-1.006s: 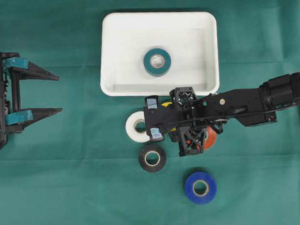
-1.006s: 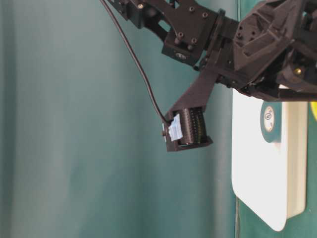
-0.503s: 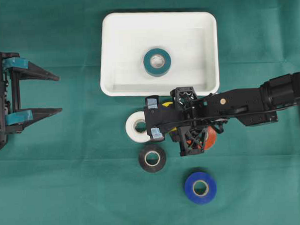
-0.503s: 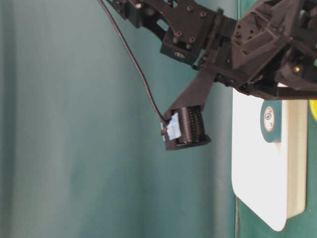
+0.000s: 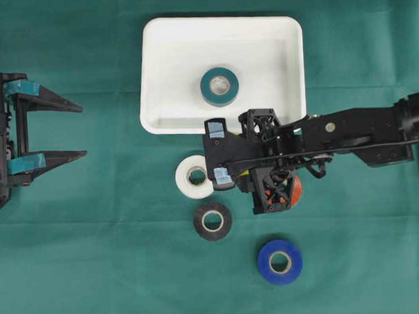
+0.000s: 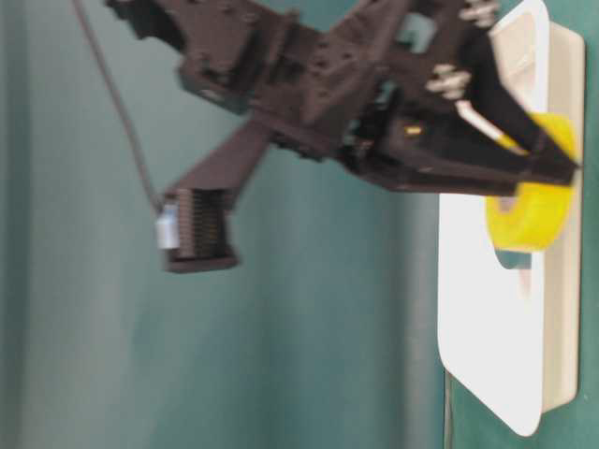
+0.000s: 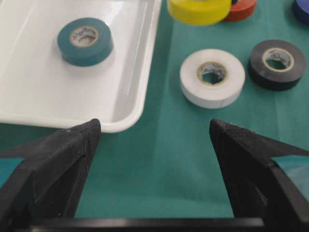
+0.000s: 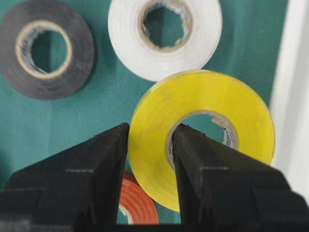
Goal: Pick up the tape from a random location and place it into the white case.
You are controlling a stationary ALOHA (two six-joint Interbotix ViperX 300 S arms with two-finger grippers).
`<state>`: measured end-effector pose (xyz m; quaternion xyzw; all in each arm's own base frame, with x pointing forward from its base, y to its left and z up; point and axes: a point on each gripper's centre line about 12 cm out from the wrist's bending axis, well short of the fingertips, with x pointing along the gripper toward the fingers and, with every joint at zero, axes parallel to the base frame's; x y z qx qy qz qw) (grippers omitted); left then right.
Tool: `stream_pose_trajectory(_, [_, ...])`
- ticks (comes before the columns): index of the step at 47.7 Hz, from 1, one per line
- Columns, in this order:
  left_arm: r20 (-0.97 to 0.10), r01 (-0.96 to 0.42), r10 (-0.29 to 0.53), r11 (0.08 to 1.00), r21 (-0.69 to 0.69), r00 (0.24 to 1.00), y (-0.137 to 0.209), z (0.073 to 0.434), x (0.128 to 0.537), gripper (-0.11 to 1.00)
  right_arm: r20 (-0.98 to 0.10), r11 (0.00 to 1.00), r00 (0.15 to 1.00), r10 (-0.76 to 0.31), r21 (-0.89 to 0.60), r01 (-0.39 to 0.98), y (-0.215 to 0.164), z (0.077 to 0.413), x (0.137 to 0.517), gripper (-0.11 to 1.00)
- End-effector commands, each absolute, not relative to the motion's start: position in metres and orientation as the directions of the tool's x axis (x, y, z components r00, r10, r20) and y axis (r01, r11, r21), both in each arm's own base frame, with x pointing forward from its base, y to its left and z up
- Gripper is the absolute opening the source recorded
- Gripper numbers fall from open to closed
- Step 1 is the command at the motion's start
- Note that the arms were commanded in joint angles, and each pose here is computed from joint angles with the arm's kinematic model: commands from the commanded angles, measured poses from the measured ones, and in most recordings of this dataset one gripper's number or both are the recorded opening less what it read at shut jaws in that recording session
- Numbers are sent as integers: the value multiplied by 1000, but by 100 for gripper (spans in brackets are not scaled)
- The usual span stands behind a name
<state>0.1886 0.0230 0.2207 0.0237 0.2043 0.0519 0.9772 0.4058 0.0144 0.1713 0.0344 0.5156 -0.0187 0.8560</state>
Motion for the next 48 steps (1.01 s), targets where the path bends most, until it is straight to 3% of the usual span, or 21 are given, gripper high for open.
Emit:
stream_pose_trajectory(1, [-383, -98, 116, 993, 65, 917, 24, 225, 191, 94, -856, 997, 517, 6, 48, 68, 15, 204, 409, 30])
stream_pose_trajectory(27, [-383, -98, 116, 993, 65, 917, 24, 225, 191, 94, -865, 996, 501, -1, 42, 75, 14, 267, 397, 30])
stream_pose_trajectory(48, [-383, -98, 116, 993, 67, 917, 24, 225, 191, 94, -852, 995, 524, -1, 54, 89, 13, 291, 387, 30])
